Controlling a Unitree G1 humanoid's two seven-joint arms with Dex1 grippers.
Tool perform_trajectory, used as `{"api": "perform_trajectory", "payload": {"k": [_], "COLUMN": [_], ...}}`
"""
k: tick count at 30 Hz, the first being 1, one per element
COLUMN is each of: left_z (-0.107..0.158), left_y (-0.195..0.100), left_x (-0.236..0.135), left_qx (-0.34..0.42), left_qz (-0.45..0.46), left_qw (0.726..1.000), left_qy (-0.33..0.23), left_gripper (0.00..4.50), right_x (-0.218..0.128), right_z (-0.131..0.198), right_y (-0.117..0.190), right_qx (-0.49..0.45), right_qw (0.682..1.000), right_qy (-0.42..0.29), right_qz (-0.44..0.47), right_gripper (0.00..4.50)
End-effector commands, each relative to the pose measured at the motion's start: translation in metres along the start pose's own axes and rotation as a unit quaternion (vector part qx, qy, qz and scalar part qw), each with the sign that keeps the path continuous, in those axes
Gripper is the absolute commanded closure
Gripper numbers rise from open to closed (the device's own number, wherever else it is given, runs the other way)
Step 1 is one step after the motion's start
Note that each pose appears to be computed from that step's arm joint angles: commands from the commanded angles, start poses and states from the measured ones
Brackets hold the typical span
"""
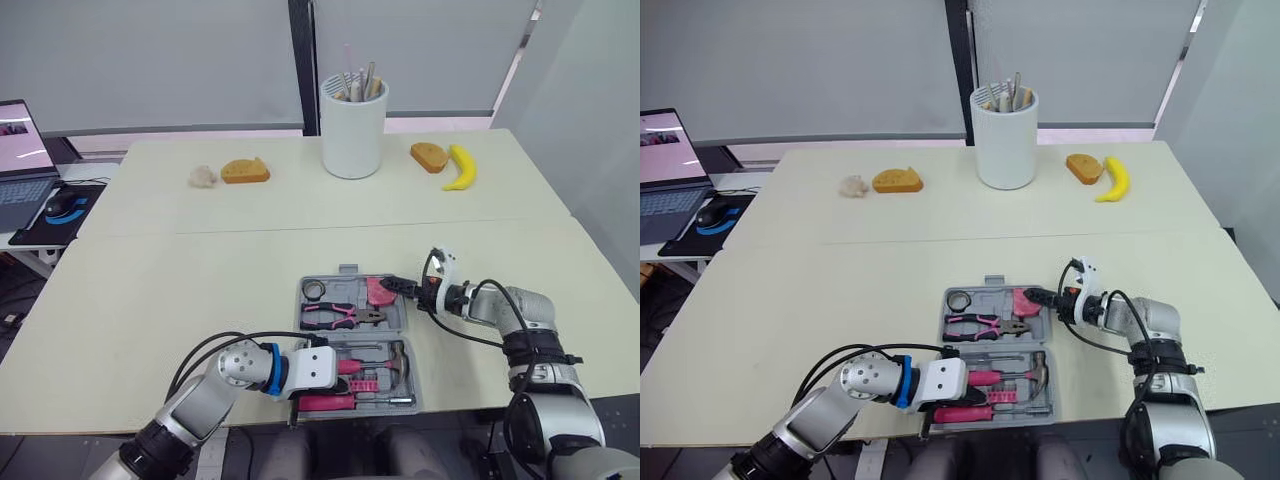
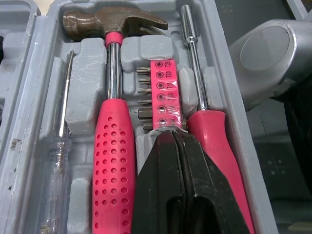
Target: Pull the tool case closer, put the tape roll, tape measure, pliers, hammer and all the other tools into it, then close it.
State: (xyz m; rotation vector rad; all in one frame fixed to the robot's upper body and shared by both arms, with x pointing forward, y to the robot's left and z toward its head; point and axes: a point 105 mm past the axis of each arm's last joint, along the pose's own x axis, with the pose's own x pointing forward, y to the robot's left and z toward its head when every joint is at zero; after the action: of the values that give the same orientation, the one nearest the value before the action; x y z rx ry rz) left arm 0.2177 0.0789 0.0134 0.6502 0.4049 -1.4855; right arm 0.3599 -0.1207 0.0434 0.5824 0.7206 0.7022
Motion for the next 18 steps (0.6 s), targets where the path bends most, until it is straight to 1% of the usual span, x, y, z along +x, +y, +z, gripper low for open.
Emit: {"api": "perform_trajectory", "payload": {"k": [1,3,6,10,13,18], "left_z": [-0.032,-0.032,-0.031,-0.032,-0.03,-0.027], "left_y": [-0.01,-0.01,-0.011,-0.012,-0.01,-0.007], "left_x": [0.0,0.0,0.0,0.0,0.001,0.0], "left_qx": [-0.041,-0.041,-0.042,-0.047,-0.048,-0.047], "left_qz": [-0.01,-0.009,-0.01,-0.01,-0.007,-0.003], "left_qw": [0.997,0.997,0.996,0.996,0.996,0.996], "left_qy": [0.07,0.072,0.075,0.077,0.076,0.072], "left_gripper": [4.5,4.5,4.5,4.5,4.5,4.5], "right_x": [0.01,0.014,0.015,0.004,-0.005,-0.018], "right_z": [0.005,0.008,0.024,0.05,0.057,0.053], "right_y": [0.009,0.014,0.026,0.042,0.057,0.066], "right_qx": [0.001,0.012,0.029,0.07,0.059,0.029], "right_qw": [1.0,0.999,0.994,0.98,0.977,0.979], "right_qy": [-0.009,-0.019,-0.064,-0.116,-0.111,-0.084], "right_qz": [0.024,0.042,0.087,0.142,0.173,0.186], "right_gripper": [0.04,0.04,0.04,0.04,0.04,0.04]}}
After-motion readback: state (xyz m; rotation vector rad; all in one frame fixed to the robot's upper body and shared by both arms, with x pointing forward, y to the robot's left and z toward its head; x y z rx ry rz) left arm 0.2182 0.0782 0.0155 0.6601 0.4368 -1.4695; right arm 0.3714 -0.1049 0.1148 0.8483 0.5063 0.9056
